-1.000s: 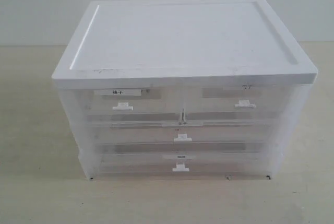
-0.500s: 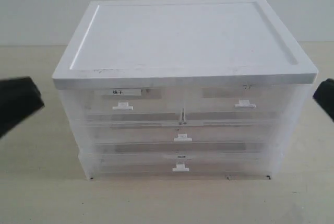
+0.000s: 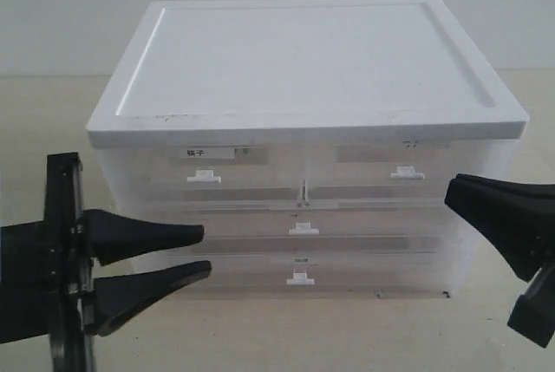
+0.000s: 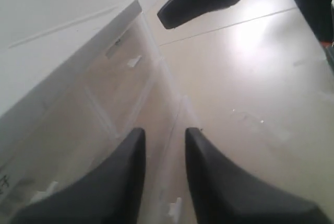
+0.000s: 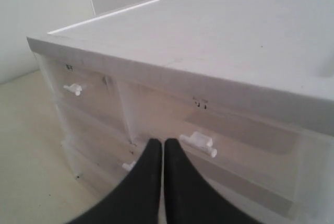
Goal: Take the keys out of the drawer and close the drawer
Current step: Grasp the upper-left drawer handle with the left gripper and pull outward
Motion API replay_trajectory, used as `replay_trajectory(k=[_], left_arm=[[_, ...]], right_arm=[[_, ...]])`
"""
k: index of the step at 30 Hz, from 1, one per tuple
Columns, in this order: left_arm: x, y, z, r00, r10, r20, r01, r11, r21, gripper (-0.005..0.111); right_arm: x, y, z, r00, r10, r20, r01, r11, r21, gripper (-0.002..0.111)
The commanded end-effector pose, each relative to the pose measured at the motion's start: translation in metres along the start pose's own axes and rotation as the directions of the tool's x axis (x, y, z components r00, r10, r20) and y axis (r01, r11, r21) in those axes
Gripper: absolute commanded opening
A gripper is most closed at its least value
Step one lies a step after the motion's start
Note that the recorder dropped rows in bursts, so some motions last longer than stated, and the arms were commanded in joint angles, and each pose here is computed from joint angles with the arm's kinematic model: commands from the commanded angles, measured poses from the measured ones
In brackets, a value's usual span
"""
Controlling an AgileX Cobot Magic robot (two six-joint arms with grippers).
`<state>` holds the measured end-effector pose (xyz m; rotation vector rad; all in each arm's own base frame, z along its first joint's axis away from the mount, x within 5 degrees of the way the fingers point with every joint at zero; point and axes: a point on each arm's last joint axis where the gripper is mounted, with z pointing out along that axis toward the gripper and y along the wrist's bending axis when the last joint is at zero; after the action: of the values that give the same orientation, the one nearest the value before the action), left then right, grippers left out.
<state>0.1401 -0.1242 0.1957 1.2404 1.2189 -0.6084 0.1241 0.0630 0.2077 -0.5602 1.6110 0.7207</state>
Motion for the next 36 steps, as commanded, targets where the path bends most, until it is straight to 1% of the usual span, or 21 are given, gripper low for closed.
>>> replay_trajectory(k=[1, 2, 4, 6, 8, 13, 14, 15, 17, 18, 22, 26, 28, 31, 33, 34, 36], left_arm=[[0.009, 0.009, 0.016, 0.975, 0.208, -0.084, -0.213, 0.976, -0.055, 0.042], [0.012, 0.01, 0.018, 0.955, 0.27, -0.123, -0.278, 0.96, -0.046, 0.042], [0.016, 0.012, 0.02, 0.918, 0.353, -0.182, -0.366, 0.93, -0.043, 0.042], [0.015, 0.016, 0.021, 0.892, 0.398, -0.213, -0.422, 0.903, -0.08, 0.042], [0.014, 0.017, 0.022, 0.864, 0.451, -0.224, -0.48, 0.872, -0.095, 0.042], [0.012, 0.013, 0.025, 0.733, 0.641, -0.227, -0.664, 0.748, -0.03, 0.042], [0.013, 0.013, 0.025, 0.711, 0.665, -0.229, -0.686, 0.727, -0.019, 0.042], [0.013, 0.014, 0.026, 0.699, 0.677, -0.232, -0.699, 0.715, -0.018, 0.042], [0.014, 0.017, 0.027, 0.694, 0.675, -0.25, -0.702, 0.711, -0.03, 0.042], [0.015, 0.018, 0.028, 0.68, 0.687, -0.256, -0.715, 0.698, -0.026, 0.042], [0.018, 0.021, 0.031, 0.602, 0.753, -0.267, -0.784, 0.621, -0.016, 0.042], [0.023, 0.027, 0.031, 0.563, 0.755, -0.337, -0.808, 0.588, -0.033, 0.039], [0.024, 0.031, 0.029, 0.555, 0.741, -0.378, -0.811, 0.582, -0.05, 0.038], [0.022, 0.033, 0.029, 0.558, 0.74, -0.376, -0.814, 0.575, -0.076, 0.036], [0.021, 0.032, 0.03, 0.553, 0.75, -0.364, -0.819, 0.569, -0.072, 0.035], [0.022, 0.032, 0.03, 0.553, 0.748, -0.367, -0.818, 0.571, -0.069, 0.033], [0.024, 0.031, 0.03, 0.554, 0.744, -0.373, -0.813, 0.581, -0.049, 0.024]], right_arm=[[-0.001, -0.002, 0.002, 1.0, -0.011, 0.009, 0.011, 1.0, -0.007, 0.0], [-0.001, -0.002, 0.002, 1.0, -0.011, 0.007, 0.012, 1.0, -0.005, 0.0], [0.0, -0.003, 0.002, 1.0, -0.011, -0.002, 0.011, 1.0, 0.004, 0.0], [0.0, -0.003, 0.002, 1.0, -0.011, -0.007, 0.012, 1.0, 0.009, 0.0], [0.0, -0.003, 0.002, 1.0, -0.011, -0.007, 0.012, 1.0, 0.009, 0.0], [0.0, -0.004, 0.002, 1.0, -0.011, -0.009, 0.012, 1.0, 0.012, 0.0], [0.001, -0.004, 0.002, 1.0, -0.011, -0.011, 0.012, 1.0, 0.013, 0.0], [0.001, -0.004, 0.002, 1.0, -0.011, -0.011, 0.012, 1.0, 0.013, 0.0], [0.001, -0.004, 0.002, 1.0, -0.011, -0.011, 0.012, 1.0, 0.013, 0.0], [0.001, -0.004, 0.002, 1.0, -0.011, -0.011, 0.012, 1.0, 0.013, 0.0], [0.001, -0.004, 0.002, 1.0, -0.01, -0.011, 0.01, 1.0, 0.013, 0.0], [0.001, -0.004, 0.002, 1.0, -0.008, -0.011, 0.008, 1.0, 0.013, 0.0], [0.001, -0.004, 0.002, 1.0, -0.008, -0.011, 0.008, 1.0, 0.013, 0.0], [0.001, -0.004, 0.002, 1.0, -0.008, -0.011, 0.008, 1.0, 0.013, 0.0], [0.001, -0.004, 0.002, 1.0, -0.008, -0.011, 0.008, 1.0, 0.013, 0.0], [0.001, -0.004, 0.002, 1.0, -0.008, -0.011, 0.008, 1.0, 0.013, 0.0], [0.001, -0.004, 0.002, 1.0, -0.008, -0.011, 0.008, 1.0, 0.013, 0.0]])
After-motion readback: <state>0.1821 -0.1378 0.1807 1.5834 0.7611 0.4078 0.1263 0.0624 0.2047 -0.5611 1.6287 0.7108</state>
